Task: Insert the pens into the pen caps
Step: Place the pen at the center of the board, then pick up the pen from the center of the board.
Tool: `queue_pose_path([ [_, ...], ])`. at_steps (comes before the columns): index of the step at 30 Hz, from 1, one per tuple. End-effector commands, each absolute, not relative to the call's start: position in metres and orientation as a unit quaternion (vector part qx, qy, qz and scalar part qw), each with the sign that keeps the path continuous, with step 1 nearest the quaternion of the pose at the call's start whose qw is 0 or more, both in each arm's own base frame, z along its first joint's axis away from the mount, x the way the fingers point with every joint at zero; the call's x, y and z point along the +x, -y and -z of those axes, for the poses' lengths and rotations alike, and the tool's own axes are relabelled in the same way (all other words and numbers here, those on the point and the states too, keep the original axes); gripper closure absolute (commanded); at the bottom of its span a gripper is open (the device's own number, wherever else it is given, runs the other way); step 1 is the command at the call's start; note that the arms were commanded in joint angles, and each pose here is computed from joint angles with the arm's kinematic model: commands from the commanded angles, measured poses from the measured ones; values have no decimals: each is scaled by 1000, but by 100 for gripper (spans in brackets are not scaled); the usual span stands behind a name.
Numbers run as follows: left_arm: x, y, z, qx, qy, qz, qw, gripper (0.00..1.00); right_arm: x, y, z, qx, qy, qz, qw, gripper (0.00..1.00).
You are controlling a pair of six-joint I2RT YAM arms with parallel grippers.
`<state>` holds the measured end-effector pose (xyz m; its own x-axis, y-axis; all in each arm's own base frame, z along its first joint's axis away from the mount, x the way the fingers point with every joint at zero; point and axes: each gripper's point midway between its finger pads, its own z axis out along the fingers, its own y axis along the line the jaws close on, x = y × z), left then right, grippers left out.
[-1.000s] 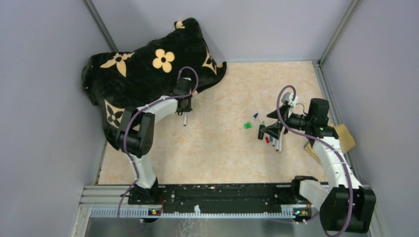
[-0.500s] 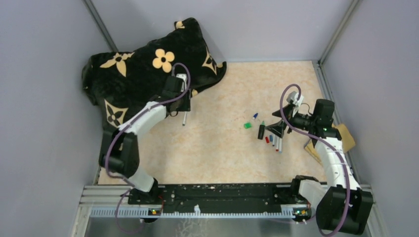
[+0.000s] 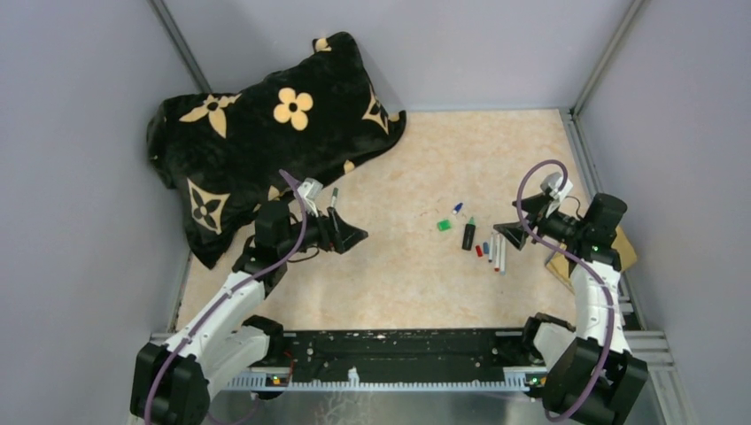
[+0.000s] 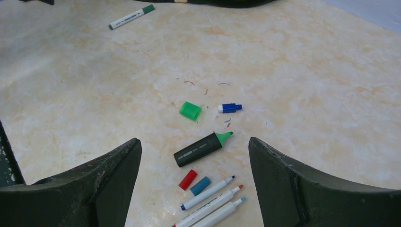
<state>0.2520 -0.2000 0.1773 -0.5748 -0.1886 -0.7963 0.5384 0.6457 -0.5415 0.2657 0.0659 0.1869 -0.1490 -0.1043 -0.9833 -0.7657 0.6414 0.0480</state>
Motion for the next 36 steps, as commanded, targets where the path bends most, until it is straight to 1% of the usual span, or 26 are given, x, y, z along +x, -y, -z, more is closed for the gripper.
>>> queue_pose_path([
  [1,215,224,-207,157,-719,525,428,11,269,-57,-190,-328,-688,-267,590,19],
  [4,202,232,-207,173,-704,563,398,11,269,-54,-183,-330,-695,-256,585,20],
  [7,198,236,-199,159,-705,585,367,12,272,-50,-179,-324,-705,-247,581,21],
  [9,197,237,-196,148,-701,598,359,12,275,-47,-177,-312,-714,-247,576,22],
  [13,203,238,-193,123,-699,606,359,13,284,-41,-170,-267,-742,-266,554,26],
  [17,212,239,-190,117,-705,598,363,13,298,-42,-158,-221,-781,-271,517,27],
  [21,221,241,-187,110,-711,593,361,14,308,-63,-134,-217,-820,-255,465,27],
  [26,233,241,-190,107,-707,585,384,14,311,-92,-105,-204,-853,-261,404,30],
  [33,251,246,-191,111,-707,579,391,14,311,-113,-75,-147,-878,-273,365,34],
  [36,253,248,-187,105,-706,586,383,14,312,-112,-63,-115,-892,-259,351,34],
])
